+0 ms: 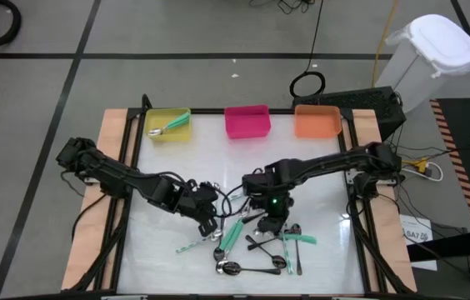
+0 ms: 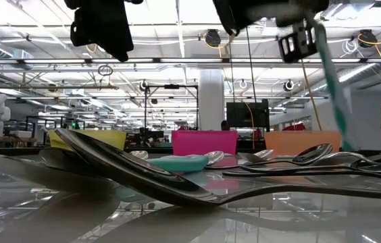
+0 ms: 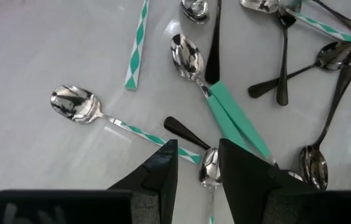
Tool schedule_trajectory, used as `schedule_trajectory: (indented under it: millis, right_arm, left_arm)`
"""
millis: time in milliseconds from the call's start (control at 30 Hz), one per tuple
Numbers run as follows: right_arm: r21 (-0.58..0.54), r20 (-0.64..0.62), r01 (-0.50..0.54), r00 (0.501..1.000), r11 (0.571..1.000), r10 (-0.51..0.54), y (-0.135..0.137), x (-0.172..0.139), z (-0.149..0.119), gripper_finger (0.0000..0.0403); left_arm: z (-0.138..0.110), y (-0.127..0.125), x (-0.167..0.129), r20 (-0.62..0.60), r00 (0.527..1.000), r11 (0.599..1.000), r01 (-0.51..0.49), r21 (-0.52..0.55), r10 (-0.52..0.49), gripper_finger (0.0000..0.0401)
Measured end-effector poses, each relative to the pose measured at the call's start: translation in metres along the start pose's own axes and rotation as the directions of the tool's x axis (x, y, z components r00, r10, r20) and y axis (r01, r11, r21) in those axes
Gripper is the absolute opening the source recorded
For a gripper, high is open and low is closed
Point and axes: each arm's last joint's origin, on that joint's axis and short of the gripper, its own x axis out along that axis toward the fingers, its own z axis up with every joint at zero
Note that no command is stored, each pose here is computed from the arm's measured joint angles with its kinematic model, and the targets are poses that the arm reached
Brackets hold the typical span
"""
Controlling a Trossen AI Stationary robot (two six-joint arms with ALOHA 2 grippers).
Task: Sort silverware by color (type)
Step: Put the light green spoon into the yellow bin
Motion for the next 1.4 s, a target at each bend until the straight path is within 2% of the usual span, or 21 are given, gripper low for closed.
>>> schedule_trajectory:
  millis: [67, 133, 467, 600, 867, 1167, 1300, 1400]
  right_arm:
    - [0.057, 0.027, 0.100, 0.994, 0.993, -0.101, -0.008, -0.001, 0.001, 0.0000]
    - [0.076, 0.041, 0.146, 0.988, 0.986, -0.150, -0.011, -0.001, 0.001, 0.0000]
    - [0.176, -0.011, 0.103, 0.995, 0.979, -0.103, -0.008, -0.004, -0.008, 0.0000]
    - [0.115, -0.005, -0.017, 1.000, 0.993, 0.018, 0.003, -0.013, -0.014, 0.0000]
    - [-0.029, 0.113, -0.126, 0.985, 0.992, 0.128, 0.020, -0.048, -0.039, 0.0000]
    - [-0.140, 0.220, -0.193, 0.950, 0.971, 0.221, 0.026, -0.085, -0.067, 0.0000]
    - [-0.223, 0.284, -0.229, 0.915, 0.948, 0.288, 0.030, -0.100, -0.068, 0.0000]
    - [-0.290, 0.326, -0.247, 0.883, 0.925, 0.338, 0.033, -0.110, -0.067, 0.0000]
  left_arm:
    - [0.000, 0.000, 0.000, 0.000, 1.000, 1.000, 0.000, 0.000, 0.000, 0.0118]
    - [0.000, 0.000, 0.000, -0.001, 1.000, 1.000, 0.001, -0.003, -0.001, 0.0118]
    - [0.000, 0.000, 0.000, -0.001, 1.000, 1.000, 0.001, 0.025, -0.001, 0.0118]
    - [0.004, -0.005, 0.000, 0.041, 0.998, 0.997, 0.043, 0.060, -0.046, 0.0118]
    - [0.019, -0.019, -0.002, 0.212, 0.962, 0.965, 0.120, 0.234, -0.172, 0.0118]
    - [0.034, -0.034, -0.010, 0.367, 0.877, 0.933, 0.206, 0.296, -0.310, 0.0118]
    - [0.042, -0.040, -0.017, 0.446, 0.813, 0.894, 0.190, 0.405, -0.375, 0.0118]
    - [0.049, -0.040, -0.020, 0.500, 0.773, 0.891, 0.180, 0.417, -0.391, 0.0118]
